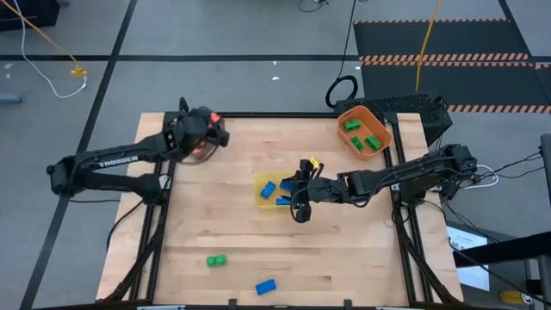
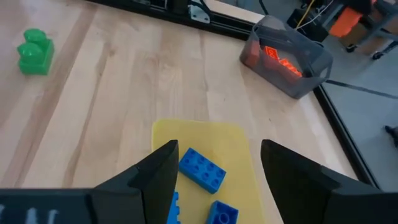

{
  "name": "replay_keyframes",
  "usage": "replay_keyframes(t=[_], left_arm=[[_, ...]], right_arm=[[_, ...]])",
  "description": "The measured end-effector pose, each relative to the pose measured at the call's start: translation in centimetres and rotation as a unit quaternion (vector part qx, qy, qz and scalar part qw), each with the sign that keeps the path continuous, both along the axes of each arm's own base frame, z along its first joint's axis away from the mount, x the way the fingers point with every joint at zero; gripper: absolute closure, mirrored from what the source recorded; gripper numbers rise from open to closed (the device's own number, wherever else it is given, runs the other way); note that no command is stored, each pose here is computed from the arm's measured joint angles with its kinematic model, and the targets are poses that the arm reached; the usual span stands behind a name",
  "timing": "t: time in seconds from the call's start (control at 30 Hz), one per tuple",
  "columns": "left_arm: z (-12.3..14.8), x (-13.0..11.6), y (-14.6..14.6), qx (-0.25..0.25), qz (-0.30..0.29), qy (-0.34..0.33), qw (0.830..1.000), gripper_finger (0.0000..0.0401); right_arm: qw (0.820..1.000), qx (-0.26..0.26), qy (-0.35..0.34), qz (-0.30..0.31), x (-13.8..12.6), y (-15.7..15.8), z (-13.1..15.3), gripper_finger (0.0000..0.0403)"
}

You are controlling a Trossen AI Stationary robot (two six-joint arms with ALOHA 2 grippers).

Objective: Sort & place blocks by color
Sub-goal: Put the orange game piece into the black bin, then put the green game piece into the orange bin

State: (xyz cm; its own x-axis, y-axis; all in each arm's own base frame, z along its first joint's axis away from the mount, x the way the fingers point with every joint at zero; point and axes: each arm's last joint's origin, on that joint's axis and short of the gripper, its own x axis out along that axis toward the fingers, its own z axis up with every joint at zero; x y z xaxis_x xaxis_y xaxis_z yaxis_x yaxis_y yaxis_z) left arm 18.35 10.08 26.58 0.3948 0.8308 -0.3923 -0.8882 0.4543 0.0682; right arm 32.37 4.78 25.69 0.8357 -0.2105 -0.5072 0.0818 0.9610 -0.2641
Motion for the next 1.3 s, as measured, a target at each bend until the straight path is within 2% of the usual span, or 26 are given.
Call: replay_keyframes(t=[0.17,0.37,0.5,0.7,1.07,1.2,1.3], left_arm=[[-2.0,-1.1,3.1,-0.042,0.078,0.033,0.996,0.0250],[-3.9,-1.4,5.4,-0.078,0.113,0.062,0.989,0.0238],[-4.7,-1.4,6.1,-0.100,0.117,0.066,0.986,0.0233],[-5.0,-1.1,6.0,-0.132,0.075,0.051,0.987,0.0191],[-4.8,-0.8,5.6,-0.158,0.019,0.029,0.987,0.0111],[-2.5,0.0,4.3,-0.148,-0.048,-0.018,0.988,0.0099],[-0.3,0.6,2.3,-0.135,-0.121,-0.056,0.982,0.0102]], right_arm=[[1.000,-0.002,0.001,0.001,0.0,0.0,0.0,0.0181],[1.000,-0.001,0.002,0.001,0.0,0.0,0.0,0.0181],[1.000,-0.001,0.003,0.001,0.0,0.0,-0.1,0.0181],[1.000,-0.001,0.004,0.000,0.0,0.0,-0.1,0.0181],[1.000,-0.003,0.004,0.001,0.0,0.0,-0.1,0.0181],[1.000,-0.004,0.005,0.000,0.0,-0.1,-0.1,0.0181],[1.000,-0.005,0.009,-0.003,-0.1,-0.2,-0.1,0.0181]])
